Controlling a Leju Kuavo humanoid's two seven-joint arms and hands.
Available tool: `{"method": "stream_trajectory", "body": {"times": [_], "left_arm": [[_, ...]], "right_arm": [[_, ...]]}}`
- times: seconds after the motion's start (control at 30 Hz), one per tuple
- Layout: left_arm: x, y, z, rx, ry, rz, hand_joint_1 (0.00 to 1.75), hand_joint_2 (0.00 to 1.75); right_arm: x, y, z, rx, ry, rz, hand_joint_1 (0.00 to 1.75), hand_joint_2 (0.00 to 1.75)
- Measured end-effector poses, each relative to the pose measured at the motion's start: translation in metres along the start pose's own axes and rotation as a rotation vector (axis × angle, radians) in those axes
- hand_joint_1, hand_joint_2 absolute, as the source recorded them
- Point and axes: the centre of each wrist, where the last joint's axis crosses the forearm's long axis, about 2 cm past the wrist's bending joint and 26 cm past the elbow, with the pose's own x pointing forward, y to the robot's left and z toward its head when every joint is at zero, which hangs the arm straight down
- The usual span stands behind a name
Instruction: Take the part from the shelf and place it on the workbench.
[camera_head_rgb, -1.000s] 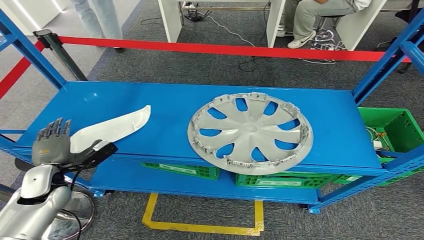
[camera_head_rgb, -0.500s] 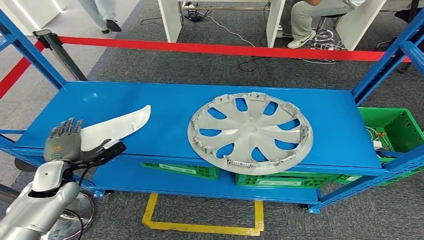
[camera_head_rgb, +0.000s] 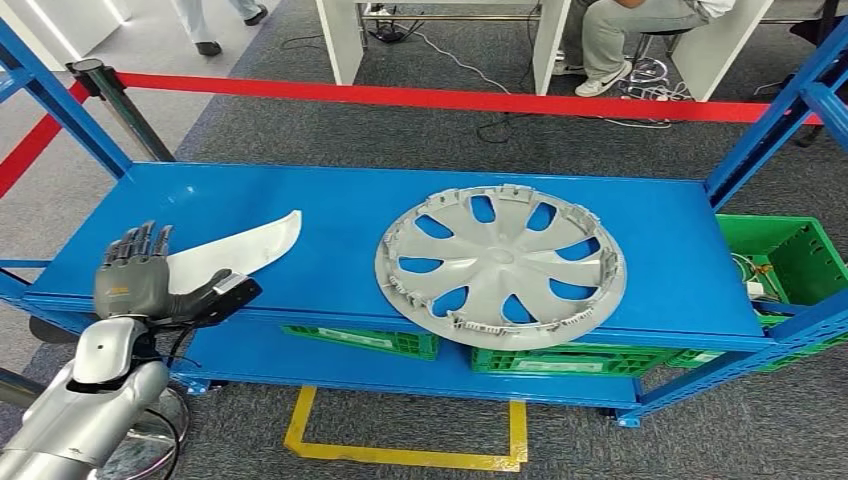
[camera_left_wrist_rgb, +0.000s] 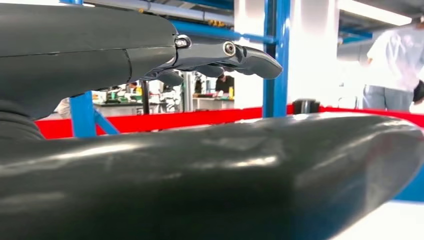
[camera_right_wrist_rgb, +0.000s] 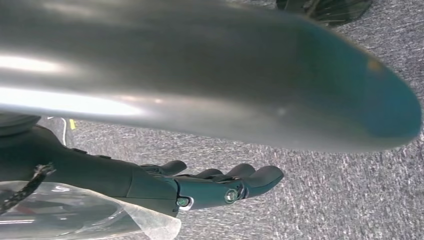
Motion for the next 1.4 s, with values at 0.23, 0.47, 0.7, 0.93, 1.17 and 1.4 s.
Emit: {"method": "stream_trajectory", "body": {"times": [0.23, 0.47, 0.7, 0.93, 1.17, 1.4], "left_arm": [[0.006, 0.014, -0.004, 0.059, -0.030, 0.015, 0.00, 0.87], [0.014, 0.008, 0.005, 0.029, -0.056, 0.023, 0.00, 1.75], [0.019, 0.003, 0.012, 0.001, -0.065, 0.032, 0.00, 1.75], [0.021, -0.001, 0.017, -0.010, -0.066, 0.044, 0.00, 1.75], [0.021, -0.004, 0.021, -0.016, -0.061, 0.049, 0.00, 1.75], [0.020, -0.007, 0.023, -0.033, -0.052, 0.045, 0.00, 1.75]], "right_arm": [[-0.002, -0.001, 0.000, 0.005, 0.008, -0.005, 0.00, 0.00], [-0.002, -0.001, 0.000, 0.013, 0.007, -0.002, 0.00, 0.00], [-0.002, -0.001, 0.000, 0.015, 0.002, 0.000, 0.00, 0.00], [-0.002, -0.001, 0.000, 0.014, -0.001, 0.005, 0.00, 0.00], [-0.002, -0.001, 0.000, 0.010, -0.005, 0.008, 0.00, 0.00], [-0.002, -0.001, 0.000, 0.009, -0.005, 0.010, 0.00, 0.00]]}}
